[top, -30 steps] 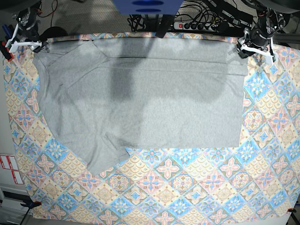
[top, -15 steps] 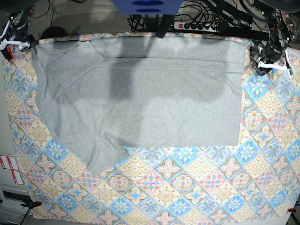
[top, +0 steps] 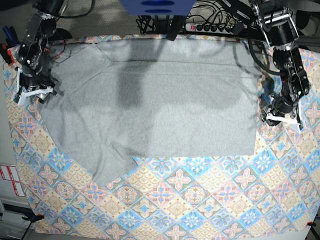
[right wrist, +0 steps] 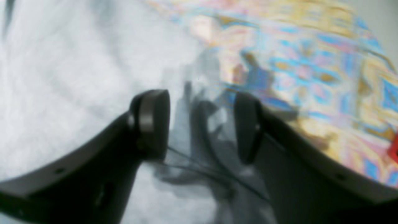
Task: Fold the T-shirt properly
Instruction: 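Move both grippers down along the shirt's sides toward the hem, then grasp the shirt's hem corners with both grippers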
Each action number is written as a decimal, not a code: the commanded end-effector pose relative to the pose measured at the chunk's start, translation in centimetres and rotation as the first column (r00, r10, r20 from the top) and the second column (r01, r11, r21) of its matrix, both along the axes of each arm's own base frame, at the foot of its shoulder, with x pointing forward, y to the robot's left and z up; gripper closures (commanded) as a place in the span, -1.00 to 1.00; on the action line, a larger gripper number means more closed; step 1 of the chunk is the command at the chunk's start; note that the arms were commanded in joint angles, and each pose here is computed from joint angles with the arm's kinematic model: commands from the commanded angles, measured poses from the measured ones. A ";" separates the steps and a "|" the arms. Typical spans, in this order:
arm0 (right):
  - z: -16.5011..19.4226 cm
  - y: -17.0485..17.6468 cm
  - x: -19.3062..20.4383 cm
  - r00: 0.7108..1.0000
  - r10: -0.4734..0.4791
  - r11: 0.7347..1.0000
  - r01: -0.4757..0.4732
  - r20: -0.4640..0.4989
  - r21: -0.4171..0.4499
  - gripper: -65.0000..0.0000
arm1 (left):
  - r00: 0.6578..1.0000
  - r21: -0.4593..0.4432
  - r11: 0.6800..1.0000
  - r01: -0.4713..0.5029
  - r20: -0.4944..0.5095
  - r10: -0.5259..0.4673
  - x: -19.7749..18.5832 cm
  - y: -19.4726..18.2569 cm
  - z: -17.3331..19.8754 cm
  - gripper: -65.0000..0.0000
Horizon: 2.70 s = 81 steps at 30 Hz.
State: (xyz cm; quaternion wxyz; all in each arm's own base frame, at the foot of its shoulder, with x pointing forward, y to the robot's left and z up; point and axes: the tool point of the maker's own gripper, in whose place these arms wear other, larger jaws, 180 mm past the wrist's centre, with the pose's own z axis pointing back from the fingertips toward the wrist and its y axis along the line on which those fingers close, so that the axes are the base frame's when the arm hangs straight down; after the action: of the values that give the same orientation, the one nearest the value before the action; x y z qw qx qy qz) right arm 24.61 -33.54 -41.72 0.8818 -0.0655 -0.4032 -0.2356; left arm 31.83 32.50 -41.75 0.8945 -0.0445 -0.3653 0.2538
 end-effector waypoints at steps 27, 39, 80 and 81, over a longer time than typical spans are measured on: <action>3.9 3.0 6.8 0.984 0.137 0.989 -0.129 0.116 -0.074 0.02 | 0.999 0.061 0.998 0.013 0.047 -0.016 9.6 -1.8 -3.5 0.17; 4.0 3.0 6.9 0.983 0.137 0.989 -0.129 0.120 -0.075 0.02 | 0.989 0.025 0.989 0.146 -0.027 -0.146 8.6 -8.2 -6.7 0.32; -1.7 -1.5 17.1 0.884 0.456 0.869 -0.468 -0.105 -0.159 0.02 | 0.973 0.100 0.971 0.218 0.057 -0.224 5.8 -8.6 -4.9 1.00; -1.9 -1.8 16.9 0.890 0.445 0.876 -0.456 -0.103 -0.158 0.02 | 0.973 0.100 0.971 0.218 0.057 -0.224 5.8 -8.6 -4.9 1.00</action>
State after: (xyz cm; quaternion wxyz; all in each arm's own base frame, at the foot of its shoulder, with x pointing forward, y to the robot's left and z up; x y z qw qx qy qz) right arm 39.55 -34.49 -46.05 0.9294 -0.0502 -0.3651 0.0181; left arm 37.21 23.61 -47.21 0.9059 -0.0516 -0.3976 0.1366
